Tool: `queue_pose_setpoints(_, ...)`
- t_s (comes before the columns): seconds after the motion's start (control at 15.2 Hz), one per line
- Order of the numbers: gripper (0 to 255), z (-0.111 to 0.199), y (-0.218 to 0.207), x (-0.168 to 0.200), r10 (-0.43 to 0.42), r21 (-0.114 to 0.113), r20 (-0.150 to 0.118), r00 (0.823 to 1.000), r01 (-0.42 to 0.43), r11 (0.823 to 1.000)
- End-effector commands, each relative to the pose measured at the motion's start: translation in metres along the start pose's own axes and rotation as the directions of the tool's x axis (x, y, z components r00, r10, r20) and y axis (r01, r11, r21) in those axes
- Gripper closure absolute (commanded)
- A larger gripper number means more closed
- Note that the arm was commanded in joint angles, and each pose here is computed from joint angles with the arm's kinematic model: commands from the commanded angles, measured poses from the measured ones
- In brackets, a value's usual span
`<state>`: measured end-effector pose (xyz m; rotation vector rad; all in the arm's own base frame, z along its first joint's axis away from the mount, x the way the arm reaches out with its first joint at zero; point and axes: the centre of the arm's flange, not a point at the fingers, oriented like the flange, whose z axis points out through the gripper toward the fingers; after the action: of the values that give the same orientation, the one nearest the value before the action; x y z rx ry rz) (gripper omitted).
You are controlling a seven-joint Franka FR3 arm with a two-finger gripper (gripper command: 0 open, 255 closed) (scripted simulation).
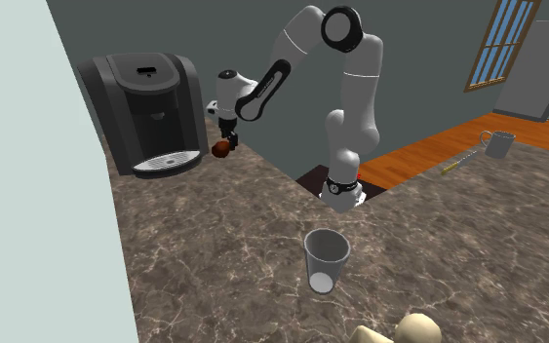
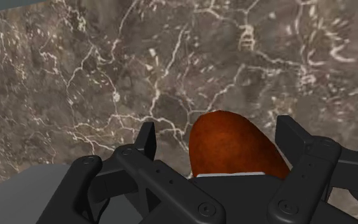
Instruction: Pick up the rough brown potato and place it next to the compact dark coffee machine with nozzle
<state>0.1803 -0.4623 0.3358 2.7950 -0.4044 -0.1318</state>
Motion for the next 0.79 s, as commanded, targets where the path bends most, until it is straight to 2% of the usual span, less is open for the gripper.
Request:
queue_pose_setpoints(0.0,0,0.001,-0.001,0.001,0.0,0.0,0.001,1.0,0.0,1.0)
queue_pose_setpoints(0.26,0,-0.049,-0.001,0.001,0.0,0.0,0.001,1.0,0.0,1.0)
queue_pose_setpoints(0.73,0,-0.049,-0.001,0.001,0.0,0.0,0.001,1.0,0.0,1.0)
